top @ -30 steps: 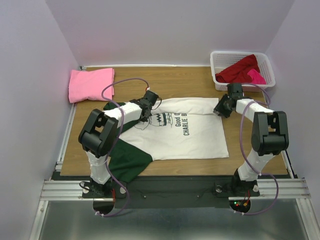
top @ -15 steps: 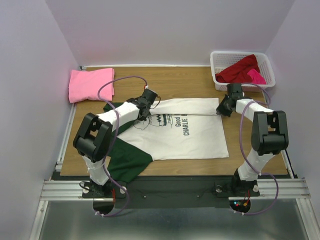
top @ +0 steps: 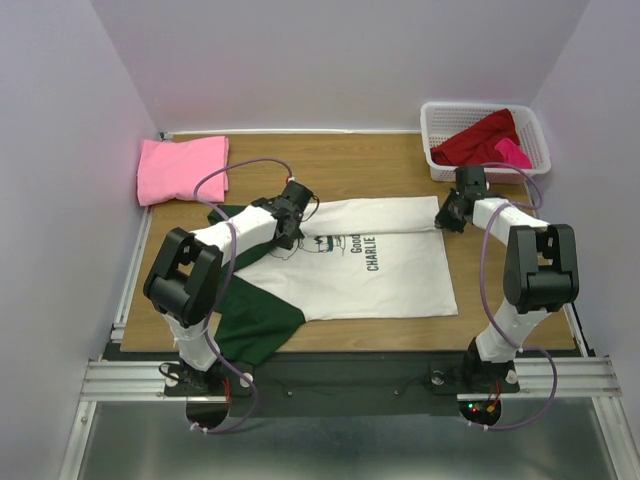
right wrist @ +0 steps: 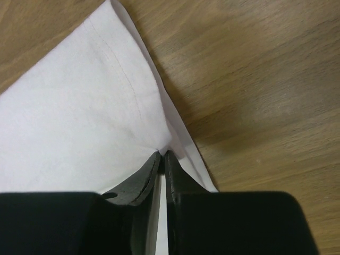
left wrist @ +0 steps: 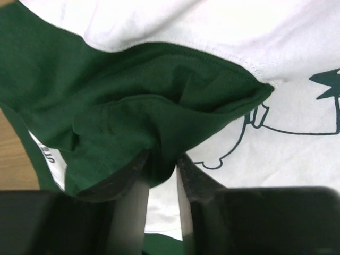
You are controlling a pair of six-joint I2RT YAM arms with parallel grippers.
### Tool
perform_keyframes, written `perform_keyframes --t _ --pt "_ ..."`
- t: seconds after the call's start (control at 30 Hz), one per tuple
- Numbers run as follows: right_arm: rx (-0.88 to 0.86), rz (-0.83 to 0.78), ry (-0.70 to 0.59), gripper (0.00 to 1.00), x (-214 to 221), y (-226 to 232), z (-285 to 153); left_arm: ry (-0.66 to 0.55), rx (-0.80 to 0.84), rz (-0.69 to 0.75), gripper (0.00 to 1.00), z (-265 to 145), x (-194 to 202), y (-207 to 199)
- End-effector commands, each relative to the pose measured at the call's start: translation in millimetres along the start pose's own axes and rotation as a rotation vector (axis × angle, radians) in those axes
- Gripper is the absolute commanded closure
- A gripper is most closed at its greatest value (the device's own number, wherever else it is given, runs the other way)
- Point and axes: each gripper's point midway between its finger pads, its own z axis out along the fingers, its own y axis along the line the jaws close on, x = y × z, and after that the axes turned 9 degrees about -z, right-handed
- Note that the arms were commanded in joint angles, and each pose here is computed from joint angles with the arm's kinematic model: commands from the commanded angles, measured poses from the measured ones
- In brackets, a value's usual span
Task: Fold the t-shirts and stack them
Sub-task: Fold the tshirt
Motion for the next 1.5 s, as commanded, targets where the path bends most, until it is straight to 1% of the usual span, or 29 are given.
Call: perform_keyframes --t 0.0,0.03,0.07,0.13,0.17,0.23,0.27,0.3,0.33,0.37,0.43,0.47,0.53,0.6,0.63,0.67,0.77,0.8,0.83,0.97,1.13,1.27,1.37,1.47 --pt "0.01 -0.03 0.0 0.82 2 -7 1 0.007 0.019 -0.05 0.48 -12 2 -1" --pt "0.003 -0.034 -0.007 0.76 -1 -5 -2 -0.008 0.041 -0.071 0.39 -17 -4 -4" --pt "0.0 -0.044 -0.024 0.63 -6 -4 -8 -0.05 0.059 -0.093 0.25 -28 -15 -3" --pt "-0.015 -0.059 -0.033 0.54 -9 -2 -18 -0.107 0.069 -0.136 0.2 -43 -30 0" --pt "-0.026 -0.066 -0.038 0.48 -12 0 -23 -0.164 0.086 -0.171 0.19 -56 -43 5" --pt "-0.057 -0.075 -0.062 0.45 -18 5 -40 -0.201 0.11 -0.232 0.18 -61 -52 18" --pt "-0.065 -0.085 -0.071 0.45 -19 5 -46 -0.252 0.137 -0.266 0.18 -68 -64 24" --pt "-0.08 -0.092 -0.092 0.45 -23 8 -58 -0.249 0.148 -0.285 0.19 -63 -61 29" --pt "-0.092 -0.093 -0.099 0.45 -24 10 -63 -0.245 0.199 -0.294 0.21 -61 -62 27" --pt "-0.112 -0.098 -0.091 0.45 -20 12 -67 -0.25 0.211 -0.326 0.25 -54 -67 36" --pt "-0.141 -0.097 -0.116 0.45 -22 15 -81 -0.219 0.288 -0.343 0.26 -48 -67 29" --pt "-0.152 -0.096 -0.119 0.45 -21 16 -85 -0.195 0.304 -0.36 0.27 -38 -66 30" --pt "-0.164 -0.097 -0.129 0.45 -18 16 -94 -0.173 0.324 -0.381 0.28 -32 -67 27" --pt "-0.175 -0.099 -0.128 0.45 -15 16 -98 -0.137 0.309 -0.404 0.3 -20 -64 27" --pt "-0.176 -0.099 -0.121 0.45 -11 15 -98 -0.139 0.289 -0.426 0.31 -17 -68 31" --pt "-0.188 -0.1 -0.125 0.45 -10 17 -102 -0.111 0.275 -0.438 0.32 -9 -64 31" --pt "-0.197 -0.098 -0.112 0.45 -2 16 -104 -0.102 0.254 -0.509 0.35 -1 -69 37" --pt "-0.199 -0.098 -0.116 0.45 -2 15 -106 -0.095 0.249 -0.54 0.38 3 -71 37" --pt "-0.198 -0.097 -0.116 0.45 -1 15 -106 -0.098 0.217 -0.542 0.39 6 -71 42" --pt "-0.196 -0.099 -0.115 0.45 0 14 -107 -0.047 0.177 -0.606 0.41 14 -64 44" --pt "-0.199 -0.099 -0.114 0.45 0 15 -108 -0.017 0.131 -0.646 0.41 17 -51 47" --pt "-0.199 -0.099 -0.104 0.45 3 14 -106 0.005 0.129 -0.66 0.42 19 -42 46" --pt "-0.2 -0.099 -0.099 0.45 5 14 -105 0.023 0.124 -0.665 0.45 23 -35 44" --pt "-0.201 -0.099 -0.1 0.45 5 14 -106 0.036 0.114 -0.668 0.53 25 -30 45"
